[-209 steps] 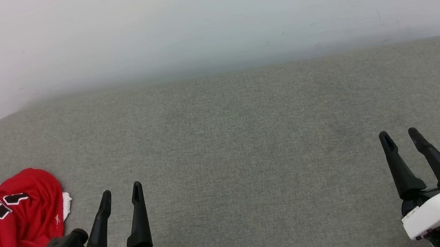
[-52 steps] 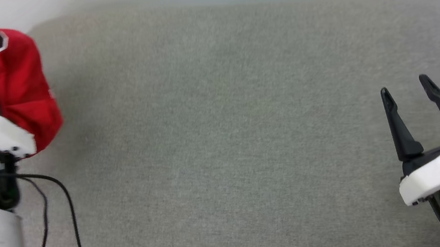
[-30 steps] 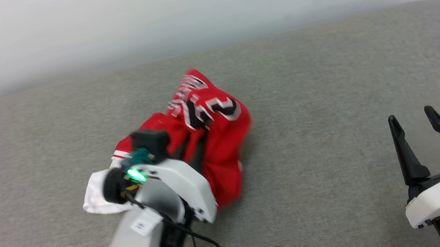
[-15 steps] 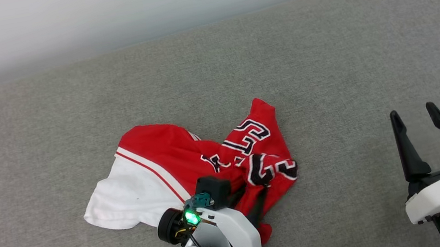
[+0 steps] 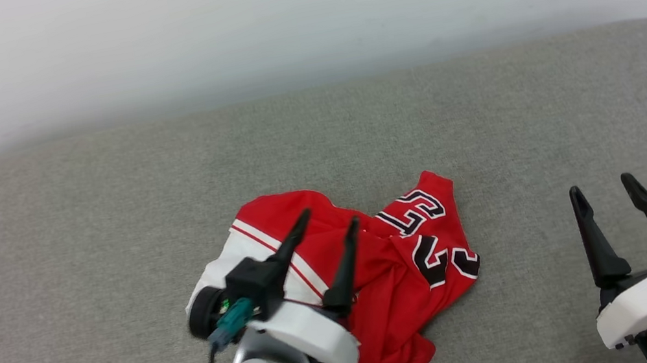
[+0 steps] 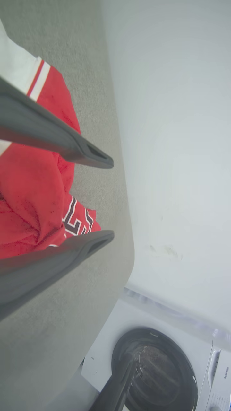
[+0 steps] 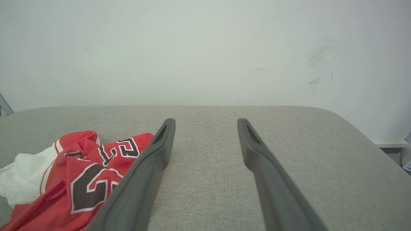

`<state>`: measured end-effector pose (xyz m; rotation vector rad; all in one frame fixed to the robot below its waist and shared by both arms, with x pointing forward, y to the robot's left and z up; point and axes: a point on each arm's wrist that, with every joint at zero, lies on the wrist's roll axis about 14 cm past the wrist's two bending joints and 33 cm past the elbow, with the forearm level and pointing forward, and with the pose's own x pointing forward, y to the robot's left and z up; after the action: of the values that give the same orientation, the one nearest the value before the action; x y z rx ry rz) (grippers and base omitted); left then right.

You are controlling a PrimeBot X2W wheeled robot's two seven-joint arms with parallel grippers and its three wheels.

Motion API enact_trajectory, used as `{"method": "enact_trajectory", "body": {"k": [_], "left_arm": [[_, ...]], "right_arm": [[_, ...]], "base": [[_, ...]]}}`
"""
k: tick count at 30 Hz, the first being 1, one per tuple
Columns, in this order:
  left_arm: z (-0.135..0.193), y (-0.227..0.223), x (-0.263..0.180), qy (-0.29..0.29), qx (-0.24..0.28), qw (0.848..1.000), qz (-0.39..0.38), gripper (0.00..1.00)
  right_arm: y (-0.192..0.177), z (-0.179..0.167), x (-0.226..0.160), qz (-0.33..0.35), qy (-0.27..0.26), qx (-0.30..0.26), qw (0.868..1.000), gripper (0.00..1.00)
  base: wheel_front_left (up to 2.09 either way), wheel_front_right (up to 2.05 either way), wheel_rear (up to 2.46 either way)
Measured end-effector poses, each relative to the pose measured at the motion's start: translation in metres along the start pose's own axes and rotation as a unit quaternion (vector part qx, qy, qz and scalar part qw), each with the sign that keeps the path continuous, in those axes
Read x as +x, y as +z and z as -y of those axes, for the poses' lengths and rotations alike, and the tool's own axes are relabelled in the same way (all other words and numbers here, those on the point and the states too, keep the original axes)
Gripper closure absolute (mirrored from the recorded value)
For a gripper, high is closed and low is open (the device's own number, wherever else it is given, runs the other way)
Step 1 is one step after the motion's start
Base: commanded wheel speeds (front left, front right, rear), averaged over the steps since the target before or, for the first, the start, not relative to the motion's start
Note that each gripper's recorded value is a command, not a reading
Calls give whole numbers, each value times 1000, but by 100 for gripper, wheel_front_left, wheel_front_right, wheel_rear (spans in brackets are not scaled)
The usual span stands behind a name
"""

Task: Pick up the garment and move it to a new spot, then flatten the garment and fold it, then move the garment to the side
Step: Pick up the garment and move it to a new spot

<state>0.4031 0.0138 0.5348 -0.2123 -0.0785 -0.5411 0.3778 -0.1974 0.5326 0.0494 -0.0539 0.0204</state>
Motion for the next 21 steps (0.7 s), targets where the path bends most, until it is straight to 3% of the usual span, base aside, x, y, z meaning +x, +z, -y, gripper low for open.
{"method": "enact_trajectory", "body": {"k": [10, 21], "left_arm": [[-70, 22, -54, 146, 11, 989, 33, 0], [-117, 26, -108, 229, 45, 972, 27, 0]], "right_arm": [[5, -13, -13, -1, 19, 3, 1000, 0], [10, -29, -19, 5, 43, 16, 999, 0]], "base": [[0, 0, 0], [0, 0, 0]]}}
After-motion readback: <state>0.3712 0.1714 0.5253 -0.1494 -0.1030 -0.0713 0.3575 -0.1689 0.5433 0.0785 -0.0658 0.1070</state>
